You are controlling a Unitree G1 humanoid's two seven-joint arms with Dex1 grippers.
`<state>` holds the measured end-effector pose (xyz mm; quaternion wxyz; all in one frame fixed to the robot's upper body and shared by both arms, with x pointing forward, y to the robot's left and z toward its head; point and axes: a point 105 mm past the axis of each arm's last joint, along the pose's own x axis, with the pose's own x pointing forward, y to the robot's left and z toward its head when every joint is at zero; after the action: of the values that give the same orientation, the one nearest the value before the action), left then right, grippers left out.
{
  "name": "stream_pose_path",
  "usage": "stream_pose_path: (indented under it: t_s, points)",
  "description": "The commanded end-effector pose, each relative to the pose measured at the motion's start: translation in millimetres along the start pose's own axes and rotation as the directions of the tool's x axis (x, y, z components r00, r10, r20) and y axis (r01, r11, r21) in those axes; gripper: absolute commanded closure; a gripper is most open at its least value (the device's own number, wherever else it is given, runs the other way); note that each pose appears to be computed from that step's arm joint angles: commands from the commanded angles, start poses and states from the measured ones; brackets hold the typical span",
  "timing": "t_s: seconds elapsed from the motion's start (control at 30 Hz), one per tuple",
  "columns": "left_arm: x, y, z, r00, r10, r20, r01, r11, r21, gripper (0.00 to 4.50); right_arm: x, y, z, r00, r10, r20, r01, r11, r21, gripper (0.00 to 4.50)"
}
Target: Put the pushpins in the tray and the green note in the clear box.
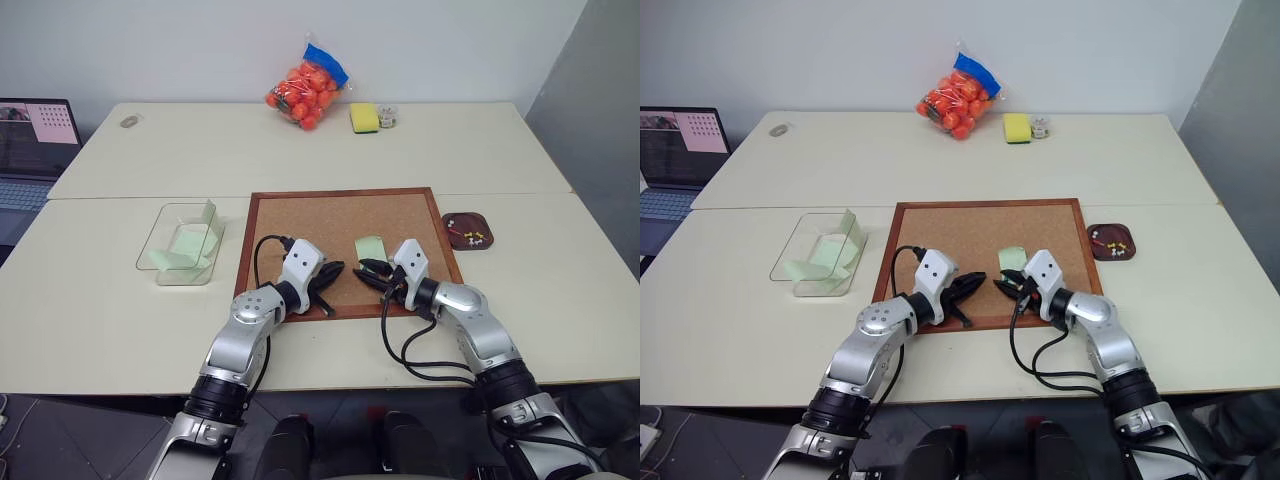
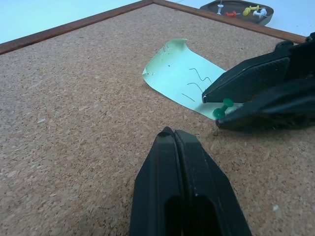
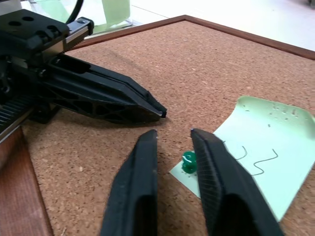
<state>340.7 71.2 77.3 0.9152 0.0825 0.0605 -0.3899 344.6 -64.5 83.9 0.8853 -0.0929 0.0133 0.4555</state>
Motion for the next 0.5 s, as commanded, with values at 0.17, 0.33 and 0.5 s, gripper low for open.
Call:
stream_pose_path:
  t_s: [0.17,0.33,0.5]
  points:
    - [1,-8,-13,0.999,-0.024,-0.042,0.023,0.999,-0.024,4.5,-2,-6,4,1.0,-0.015,0.014,0.015,1.0,-0.015,4.43]
    - [1,-8,-13,0.999,-0.024,-0.043,0.023,0.999,-0.025,4.5,-2,-6,4,1.0,-0.015,0.014,0.015,1.0,-0.018,4.43]
    - [0,-7,-13,0.999,-0.018,-0.044,0.017,1.0,-0.024,4.5,-6,-4,31,0.996,0.005,0.092,-0.001,0.999,-0.041,4.43]
